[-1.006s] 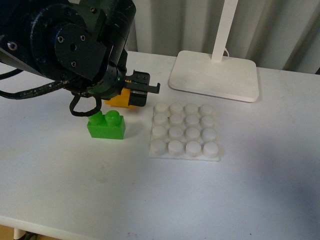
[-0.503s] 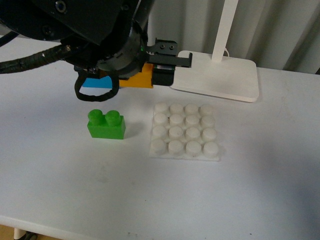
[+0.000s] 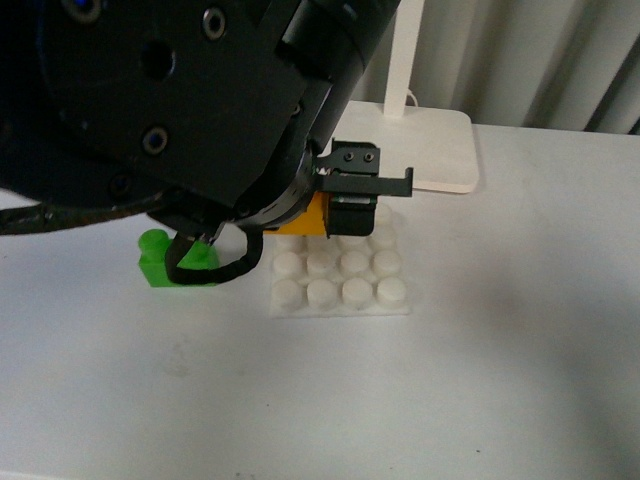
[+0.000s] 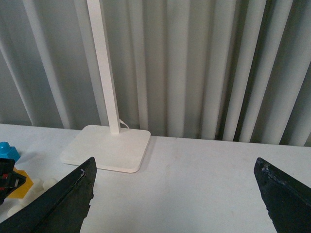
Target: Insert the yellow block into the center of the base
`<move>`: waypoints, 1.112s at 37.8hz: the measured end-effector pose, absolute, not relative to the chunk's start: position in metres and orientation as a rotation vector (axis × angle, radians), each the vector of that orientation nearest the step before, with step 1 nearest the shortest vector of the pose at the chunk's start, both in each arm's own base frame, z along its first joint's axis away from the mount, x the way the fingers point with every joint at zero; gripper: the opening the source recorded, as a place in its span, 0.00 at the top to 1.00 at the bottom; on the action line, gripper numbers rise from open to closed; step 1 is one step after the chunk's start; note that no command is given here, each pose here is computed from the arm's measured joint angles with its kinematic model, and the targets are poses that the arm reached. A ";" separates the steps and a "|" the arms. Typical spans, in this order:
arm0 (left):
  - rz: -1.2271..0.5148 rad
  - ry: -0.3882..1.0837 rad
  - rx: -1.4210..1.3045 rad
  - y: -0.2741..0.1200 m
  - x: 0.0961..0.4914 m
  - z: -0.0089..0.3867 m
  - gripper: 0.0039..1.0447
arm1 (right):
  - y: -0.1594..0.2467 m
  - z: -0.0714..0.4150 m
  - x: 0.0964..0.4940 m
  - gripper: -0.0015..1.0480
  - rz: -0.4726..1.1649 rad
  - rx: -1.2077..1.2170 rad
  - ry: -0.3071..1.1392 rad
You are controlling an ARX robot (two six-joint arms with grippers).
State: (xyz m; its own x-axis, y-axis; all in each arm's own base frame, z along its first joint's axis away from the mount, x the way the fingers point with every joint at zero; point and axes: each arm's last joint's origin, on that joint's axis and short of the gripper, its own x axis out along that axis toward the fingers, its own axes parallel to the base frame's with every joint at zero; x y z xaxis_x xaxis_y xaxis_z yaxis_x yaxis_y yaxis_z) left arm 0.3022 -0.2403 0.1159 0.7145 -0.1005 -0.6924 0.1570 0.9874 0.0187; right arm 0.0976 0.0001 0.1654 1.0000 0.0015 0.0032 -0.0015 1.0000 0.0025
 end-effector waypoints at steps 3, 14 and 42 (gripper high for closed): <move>-0.145 0.777 0.080 -0.243 0.299 0.111 0.38 | 0.000 0.165 0.098 0.09 0.002 0.002 -0.003; -0.156 0.802 0.072 -0.254 0.300 0.099 0.38 | 0.000 0.165 0.098 0.09 0.002 0.002 -0.004; -0.214 0.837 0.006 -0.267 0.304 0.095 0.38 | 0.000 0.165 0.098 0.09 0.002 0.002 -0.003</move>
State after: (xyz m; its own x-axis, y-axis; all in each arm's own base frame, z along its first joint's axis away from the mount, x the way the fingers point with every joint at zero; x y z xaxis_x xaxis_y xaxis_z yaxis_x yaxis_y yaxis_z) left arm 0.3045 -0.2670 0.0954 0.6492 -0.1863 -0.7375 0.1908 0.9784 -0.0792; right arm 0.0976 0.0001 0.1654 1.0000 0.0015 0.0032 -0.0015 1.0000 0.0025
